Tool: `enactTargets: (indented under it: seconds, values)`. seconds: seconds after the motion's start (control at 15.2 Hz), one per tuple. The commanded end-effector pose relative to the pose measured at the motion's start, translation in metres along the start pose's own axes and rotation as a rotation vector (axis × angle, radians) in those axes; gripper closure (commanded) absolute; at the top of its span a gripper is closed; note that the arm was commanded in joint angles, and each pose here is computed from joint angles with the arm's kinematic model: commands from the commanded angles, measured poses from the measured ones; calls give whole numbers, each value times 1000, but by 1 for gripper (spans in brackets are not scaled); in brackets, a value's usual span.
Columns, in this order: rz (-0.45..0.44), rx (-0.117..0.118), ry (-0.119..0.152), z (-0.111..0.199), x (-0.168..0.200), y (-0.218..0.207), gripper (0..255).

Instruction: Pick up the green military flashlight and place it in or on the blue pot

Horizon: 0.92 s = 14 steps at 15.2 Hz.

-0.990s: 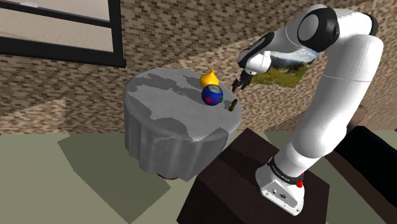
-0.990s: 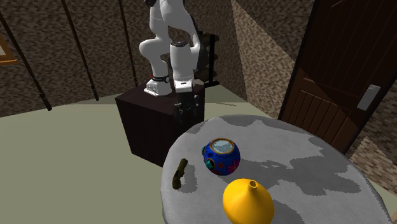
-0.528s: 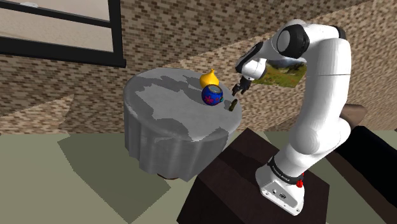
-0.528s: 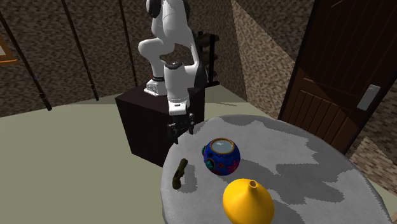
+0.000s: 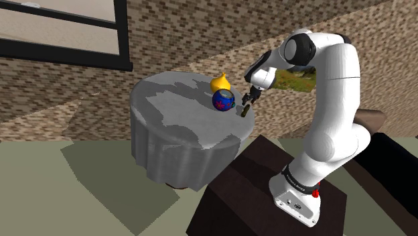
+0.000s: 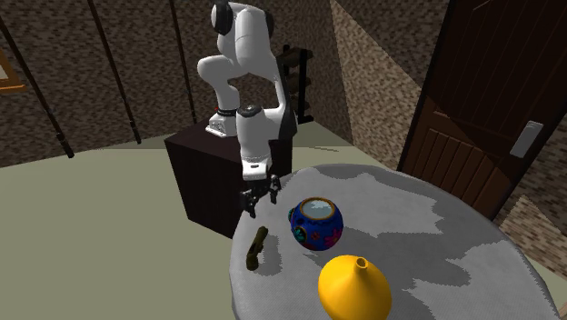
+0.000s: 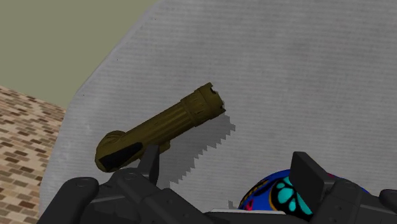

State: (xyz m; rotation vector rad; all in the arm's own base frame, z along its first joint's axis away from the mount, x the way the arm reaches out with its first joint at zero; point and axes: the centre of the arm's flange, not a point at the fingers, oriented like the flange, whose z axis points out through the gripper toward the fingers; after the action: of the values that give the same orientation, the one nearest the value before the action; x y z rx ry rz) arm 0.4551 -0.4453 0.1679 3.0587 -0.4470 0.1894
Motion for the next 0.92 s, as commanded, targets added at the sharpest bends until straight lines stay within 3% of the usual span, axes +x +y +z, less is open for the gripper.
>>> enactTargets:
  seconds: [0.0,0.4,0.46,0.86]
  values:
    - [0,0,1,2,0,0,0]
    - [0,0,1,2,0,0,0]
    - [0,0,1,2,0,0,255]
    - [0,0,1,2,0,0,255]
